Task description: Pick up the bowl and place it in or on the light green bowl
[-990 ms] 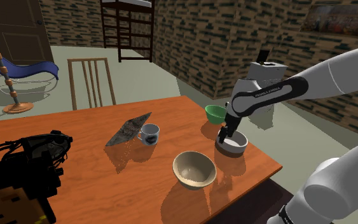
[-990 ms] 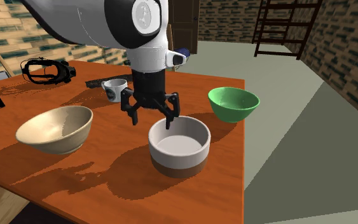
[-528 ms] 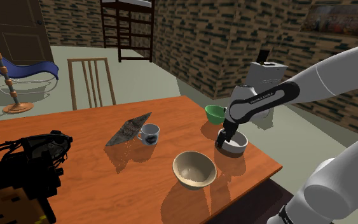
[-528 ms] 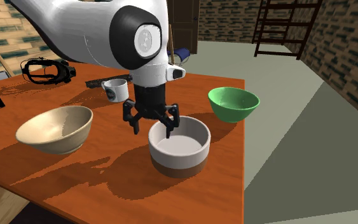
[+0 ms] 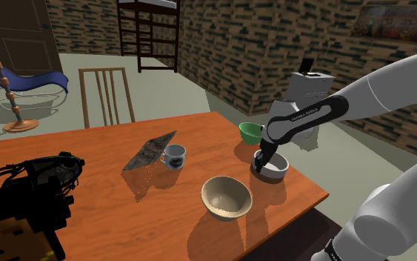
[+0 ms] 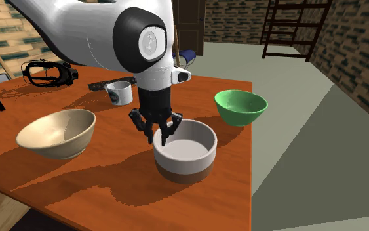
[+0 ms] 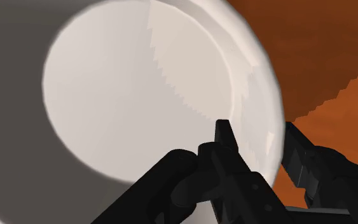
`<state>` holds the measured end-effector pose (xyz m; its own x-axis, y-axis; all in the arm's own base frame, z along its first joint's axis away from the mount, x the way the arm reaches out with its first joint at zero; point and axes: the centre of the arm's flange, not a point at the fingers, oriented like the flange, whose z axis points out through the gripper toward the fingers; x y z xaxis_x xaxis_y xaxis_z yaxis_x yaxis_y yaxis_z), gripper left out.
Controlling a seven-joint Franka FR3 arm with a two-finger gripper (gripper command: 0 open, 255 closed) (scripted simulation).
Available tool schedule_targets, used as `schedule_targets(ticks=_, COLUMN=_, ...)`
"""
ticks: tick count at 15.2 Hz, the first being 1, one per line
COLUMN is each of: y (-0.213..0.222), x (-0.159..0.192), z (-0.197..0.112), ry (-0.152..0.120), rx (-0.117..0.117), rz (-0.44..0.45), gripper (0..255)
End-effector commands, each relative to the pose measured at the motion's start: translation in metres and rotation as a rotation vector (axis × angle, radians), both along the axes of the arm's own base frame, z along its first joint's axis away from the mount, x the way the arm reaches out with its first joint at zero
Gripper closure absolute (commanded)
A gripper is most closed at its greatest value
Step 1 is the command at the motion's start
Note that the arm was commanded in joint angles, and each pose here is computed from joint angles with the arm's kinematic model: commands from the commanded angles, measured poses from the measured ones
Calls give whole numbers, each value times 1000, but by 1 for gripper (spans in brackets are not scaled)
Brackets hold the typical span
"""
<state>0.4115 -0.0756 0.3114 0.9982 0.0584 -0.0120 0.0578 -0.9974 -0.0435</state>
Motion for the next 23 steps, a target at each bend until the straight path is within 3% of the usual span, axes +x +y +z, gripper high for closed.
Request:
schedule_targets(ticks=1, y=0, x=0, z=0, ry=0, rx=0, rz=0, gripper=255)
schedule_targets(ticks=8, y=0, x=0, z=0, ry=0, rx=0, rz=0, gripper=255)
schedule_targets(ticks=23, y=0, x=0, z=79, ry=0, rx=0, rz=0, gripper=255)
